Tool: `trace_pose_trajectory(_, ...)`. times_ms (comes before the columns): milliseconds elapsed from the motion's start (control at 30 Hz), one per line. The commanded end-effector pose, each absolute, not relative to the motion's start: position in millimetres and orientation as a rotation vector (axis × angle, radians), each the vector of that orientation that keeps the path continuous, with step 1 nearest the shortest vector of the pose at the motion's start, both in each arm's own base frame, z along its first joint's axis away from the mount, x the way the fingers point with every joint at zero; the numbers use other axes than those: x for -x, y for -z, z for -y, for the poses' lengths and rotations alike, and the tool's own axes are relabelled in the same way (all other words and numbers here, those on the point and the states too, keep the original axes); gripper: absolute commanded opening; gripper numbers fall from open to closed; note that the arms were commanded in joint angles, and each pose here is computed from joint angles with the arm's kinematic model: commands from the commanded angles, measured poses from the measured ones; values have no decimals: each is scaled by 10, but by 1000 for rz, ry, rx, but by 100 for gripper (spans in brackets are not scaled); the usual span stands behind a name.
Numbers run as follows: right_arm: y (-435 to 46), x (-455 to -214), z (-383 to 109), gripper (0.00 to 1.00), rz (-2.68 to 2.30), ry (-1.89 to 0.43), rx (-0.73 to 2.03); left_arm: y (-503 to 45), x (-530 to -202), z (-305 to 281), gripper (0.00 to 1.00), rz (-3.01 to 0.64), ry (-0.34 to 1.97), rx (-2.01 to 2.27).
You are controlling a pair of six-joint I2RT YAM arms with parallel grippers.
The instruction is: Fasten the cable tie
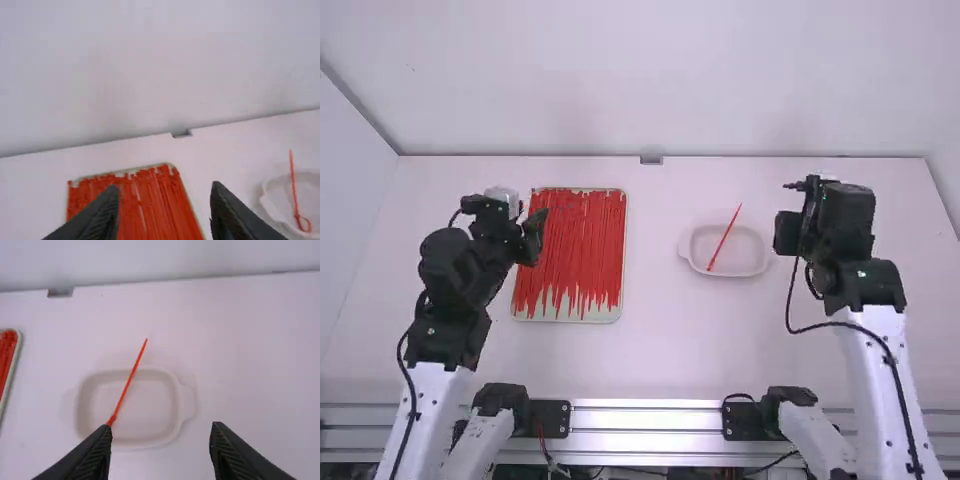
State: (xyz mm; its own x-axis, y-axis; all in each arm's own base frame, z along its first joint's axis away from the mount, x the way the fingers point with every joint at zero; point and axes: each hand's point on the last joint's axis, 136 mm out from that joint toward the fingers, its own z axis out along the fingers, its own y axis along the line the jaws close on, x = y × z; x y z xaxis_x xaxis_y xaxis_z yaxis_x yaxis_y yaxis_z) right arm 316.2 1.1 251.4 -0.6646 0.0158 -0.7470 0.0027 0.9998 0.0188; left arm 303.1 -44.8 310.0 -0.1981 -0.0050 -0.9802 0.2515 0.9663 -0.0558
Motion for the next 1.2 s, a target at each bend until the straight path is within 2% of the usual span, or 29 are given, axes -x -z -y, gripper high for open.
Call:
trace_pose_trajectory(0,-2544,-3082,-28,49,-2244,-18,9,-3114,-2964,241,44,-1708,120,-104)
trace_pose_trajectory(200,-2610,-2970,-28,33,-2085,-17,10,-2944,-2770,0,28,-1638,0,0)
trace_pose_trajectory(700,-2686,-2711,-28,0,-1755,-14,12,-2250,-2505,0,0,-1638,0,0)
trace_pose_trajectory(933,-2692,-2608,-28,0,-1629,-13,12,-2000,-2460,0,0,-1638,0,0)
trace_pose_trajectory(1167,-2392,-2506,-28,0,-1619,-13,12,-1757,-2440,0,0,-1638,0,0)
